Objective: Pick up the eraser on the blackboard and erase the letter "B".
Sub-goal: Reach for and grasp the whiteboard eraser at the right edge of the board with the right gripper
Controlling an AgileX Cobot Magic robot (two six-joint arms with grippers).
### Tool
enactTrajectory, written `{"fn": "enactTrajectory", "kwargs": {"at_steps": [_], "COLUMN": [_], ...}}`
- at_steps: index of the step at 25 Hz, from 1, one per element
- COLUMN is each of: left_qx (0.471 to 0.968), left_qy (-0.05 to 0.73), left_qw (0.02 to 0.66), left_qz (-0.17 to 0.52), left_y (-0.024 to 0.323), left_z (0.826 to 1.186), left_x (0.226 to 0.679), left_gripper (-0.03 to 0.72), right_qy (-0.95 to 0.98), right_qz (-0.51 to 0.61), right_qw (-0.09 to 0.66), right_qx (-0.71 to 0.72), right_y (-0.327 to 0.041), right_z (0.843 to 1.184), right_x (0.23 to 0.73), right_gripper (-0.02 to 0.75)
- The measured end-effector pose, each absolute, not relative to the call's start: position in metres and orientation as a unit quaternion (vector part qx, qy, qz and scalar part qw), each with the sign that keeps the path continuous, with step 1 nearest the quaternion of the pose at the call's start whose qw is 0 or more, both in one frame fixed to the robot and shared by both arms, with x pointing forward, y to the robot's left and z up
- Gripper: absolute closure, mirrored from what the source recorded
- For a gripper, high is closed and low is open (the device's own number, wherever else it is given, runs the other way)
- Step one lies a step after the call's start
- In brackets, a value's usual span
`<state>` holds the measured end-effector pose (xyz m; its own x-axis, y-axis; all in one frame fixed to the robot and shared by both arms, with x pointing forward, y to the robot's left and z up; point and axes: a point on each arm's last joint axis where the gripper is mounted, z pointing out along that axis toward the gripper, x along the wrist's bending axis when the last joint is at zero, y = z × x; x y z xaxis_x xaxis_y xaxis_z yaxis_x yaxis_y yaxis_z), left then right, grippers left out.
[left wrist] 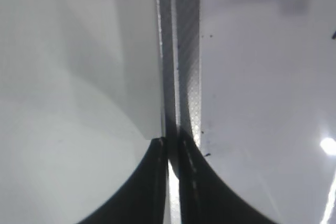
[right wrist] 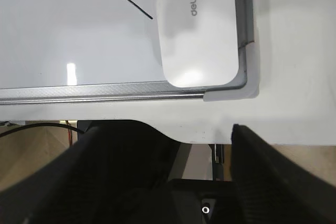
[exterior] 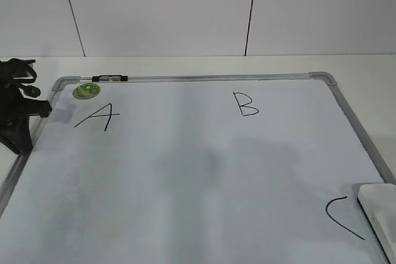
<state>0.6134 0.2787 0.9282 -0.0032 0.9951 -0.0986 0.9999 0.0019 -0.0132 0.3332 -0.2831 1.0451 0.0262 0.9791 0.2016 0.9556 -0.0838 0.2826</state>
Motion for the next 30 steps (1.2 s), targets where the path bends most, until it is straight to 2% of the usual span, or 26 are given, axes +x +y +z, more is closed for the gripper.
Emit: {"fn": "enactTrajectory", "kwargs": {"at_steps": [5, 9, 12, 25, 30], "left_qx": [0.705, 0.705, 0.705, 0.705, 0.705], "left_qy": [0.707, 0.707, 0.707, 0.707, 0.707], "left_qw": [0.03, 0.03, 0.03, 0.03, 0.03], "left_qz": [-0.04, -0.04, -0.04, -0.041, -0.041], "left_y": [0.279, 0.279, 0.279, 0.279, 0.279], "left_z": [0.928, 0.928, 0.928, 0.928, 0.928], "left_x": [0.613, 0.613, 0.613, 0.613, 0.613], "left_gripper": [0.669, 0.669, 0.669, 0.669, 0.669], "right_qy": [0.673, 0.674, 0.679, 0.705, 0.715], "right_qz": [0.184, 0.176, 0.161, 0.084, 0.079], "right_qw": [0.054, 0.069, 0.065, -0.002, -0.005], "right_qx": [0.714, 0.714, 0.713, 0.705, 0.695], "right_y": [-0.284, -0.288, -0.289, -0.291, -0.291], "right_z": [1.046, 1.044, 1.038, 0.993, 0.991], "right_x": [0.337, 0.345, 0.357, 0.412, 0.433], "right_gripper": [0.163, 0.089, 0.069, 0.067, 0.067]}}
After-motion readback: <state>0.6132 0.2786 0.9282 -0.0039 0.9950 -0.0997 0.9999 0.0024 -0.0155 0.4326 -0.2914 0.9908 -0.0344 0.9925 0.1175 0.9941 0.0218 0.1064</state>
